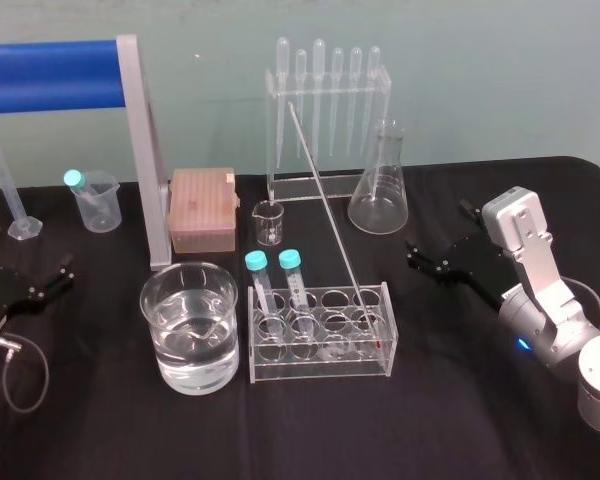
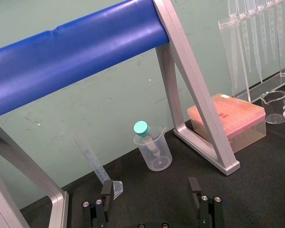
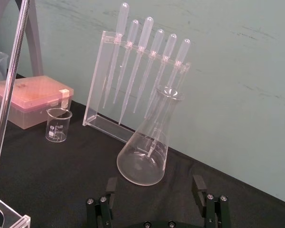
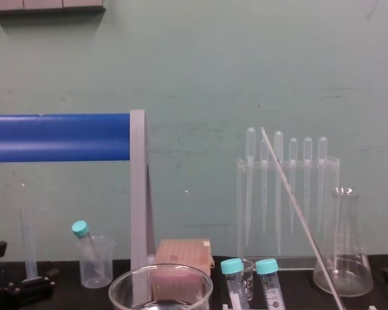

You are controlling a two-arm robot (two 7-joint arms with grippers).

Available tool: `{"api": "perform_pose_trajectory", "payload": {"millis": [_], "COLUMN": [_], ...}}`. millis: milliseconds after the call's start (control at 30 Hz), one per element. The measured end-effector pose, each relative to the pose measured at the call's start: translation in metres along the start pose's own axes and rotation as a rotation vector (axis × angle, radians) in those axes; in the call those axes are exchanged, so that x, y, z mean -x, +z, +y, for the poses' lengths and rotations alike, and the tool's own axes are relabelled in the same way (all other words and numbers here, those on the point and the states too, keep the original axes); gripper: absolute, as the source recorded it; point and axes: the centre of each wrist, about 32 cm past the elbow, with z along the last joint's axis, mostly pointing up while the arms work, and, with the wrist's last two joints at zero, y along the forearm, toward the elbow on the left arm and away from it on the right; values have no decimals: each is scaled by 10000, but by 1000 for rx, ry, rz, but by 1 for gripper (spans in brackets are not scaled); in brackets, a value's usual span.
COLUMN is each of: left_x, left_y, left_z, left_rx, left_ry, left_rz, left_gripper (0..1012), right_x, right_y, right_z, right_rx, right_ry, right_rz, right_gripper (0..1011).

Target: Hold the thermometer with one hand and immerse one end into the beaker, then reinsert it into the test tube rack.

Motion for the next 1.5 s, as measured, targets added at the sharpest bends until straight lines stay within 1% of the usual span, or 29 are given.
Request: {"api": "perform_pose_trajectory", "payload": {"millis": [1500], "left_x": [0], "left_y": [0], "left_z": [0], "left_rx": [0], "left_ry": [0], "left_rz": [0], "left_gripper": [1008], "right_x": [0], "right_y": [0], "right_z": [0], "right_rx": [0], "right_ry": [0], "right_rz": [0], "right_gripper": [1004]}}
